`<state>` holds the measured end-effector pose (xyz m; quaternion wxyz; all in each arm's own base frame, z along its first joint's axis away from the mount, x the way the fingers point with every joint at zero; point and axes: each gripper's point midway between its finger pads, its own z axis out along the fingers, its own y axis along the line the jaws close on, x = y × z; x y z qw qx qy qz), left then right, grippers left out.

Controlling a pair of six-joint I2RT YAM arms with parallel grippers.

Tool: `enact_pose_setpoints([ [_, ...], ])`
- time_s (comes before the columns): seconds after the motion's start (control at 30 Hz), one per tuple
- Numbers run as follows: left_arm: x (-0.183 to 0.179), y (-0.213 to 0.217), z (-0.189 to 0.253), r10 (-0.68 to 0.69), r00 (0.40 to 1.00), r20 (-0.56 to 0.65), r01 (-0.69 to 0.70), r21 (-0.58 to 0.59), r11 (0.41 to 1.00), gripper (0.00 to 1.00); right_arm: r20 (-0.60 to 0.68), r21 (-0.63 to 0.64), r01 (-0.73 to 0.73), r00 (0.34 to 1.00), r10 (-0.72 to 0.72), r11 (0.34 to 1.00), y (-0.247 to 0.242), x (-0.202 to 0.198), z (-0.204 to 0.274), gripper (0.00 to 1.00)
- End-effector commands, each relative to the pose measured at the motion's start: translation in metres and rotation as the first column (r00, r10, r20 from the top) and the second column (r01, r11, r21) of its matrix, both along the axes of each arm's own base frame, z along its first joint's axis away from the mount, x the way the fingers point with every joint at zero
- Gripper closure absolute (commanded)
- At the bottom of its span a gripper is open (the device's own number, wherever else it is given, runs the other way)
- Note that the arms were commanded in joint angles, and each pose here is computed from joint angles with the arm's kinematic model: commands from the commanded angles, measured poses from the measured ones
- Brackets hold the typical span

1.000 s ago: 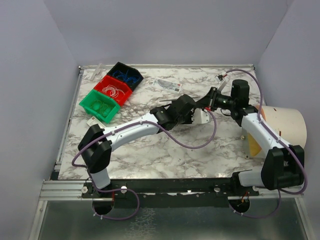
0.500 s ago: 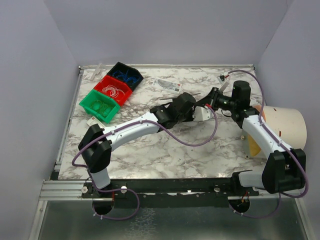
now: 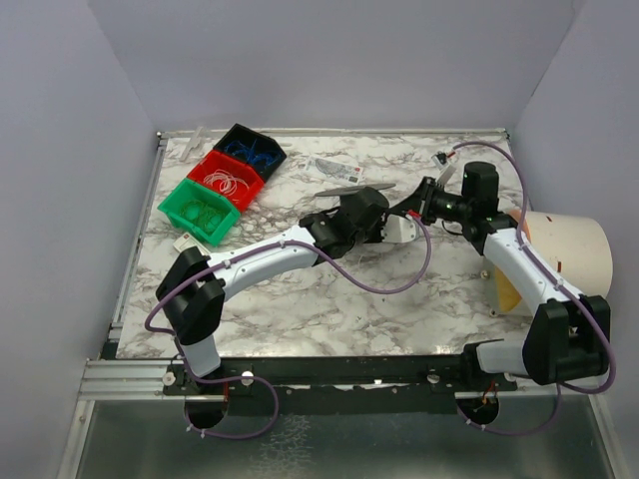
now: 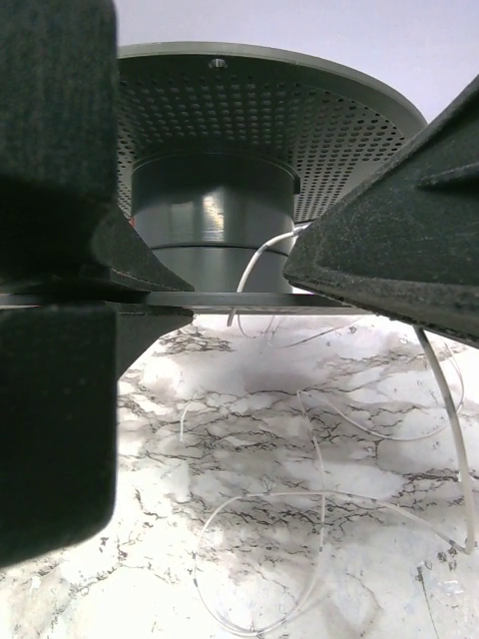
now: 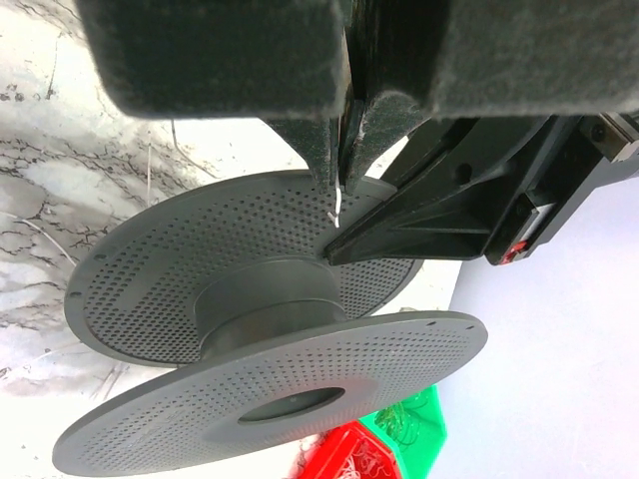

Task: Wrap the cables
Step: Wrap the cable around the cable reel.

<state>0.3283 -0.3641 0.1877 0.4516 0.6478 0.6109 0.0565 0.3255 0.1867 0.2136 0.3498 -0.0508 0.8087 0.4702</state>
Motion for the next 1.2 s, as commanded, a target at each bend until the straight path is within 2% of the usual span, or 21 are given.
enact_pose_setpoints([
  [0.0,0.008,-0.002,0.028,-0.001,0.997,0.080,0.004,-0.043,0.999,1.00,0.003,-0.012,-0.026,1.000,0.026,1.000,0.001,0.003,0.005,0.99],
  [0.7,-0.002,-0.007,0.022,-0.083,0.996,0.040,0.083,-0.007,0.996,1.00,-0.049,-0.048,-0.136,0.990,0.134,0.989,0.010,-0.005,-0.006,0.99],
  [0.93,-0.004,-0.008,0.025,-0.094,0.995,0.038,0.094,-0.005,0.996,1.00,-0.044,-0.088,-0.139,0.990,0.136,0.986,0.008,-0.007,-0.009,0.91],
  [1.1,-0.005,-0.008,0.026,-0.100,0.994,0.034,0.100,-0.004,0.995,1.00,-0.035,-0.112,-0.150,0.989,0.147,0.982,0.006,-0.008,-0.009,0.75],
  [1.17,-0.005,-0.008,0.026,-0.102,0.994,0.032,0.103,-0.002,0.995,1.00,-0.034,-0.123,-0.158,0.987,0.155,0.980,0.005,-0.008,-0.010,0.72],
])
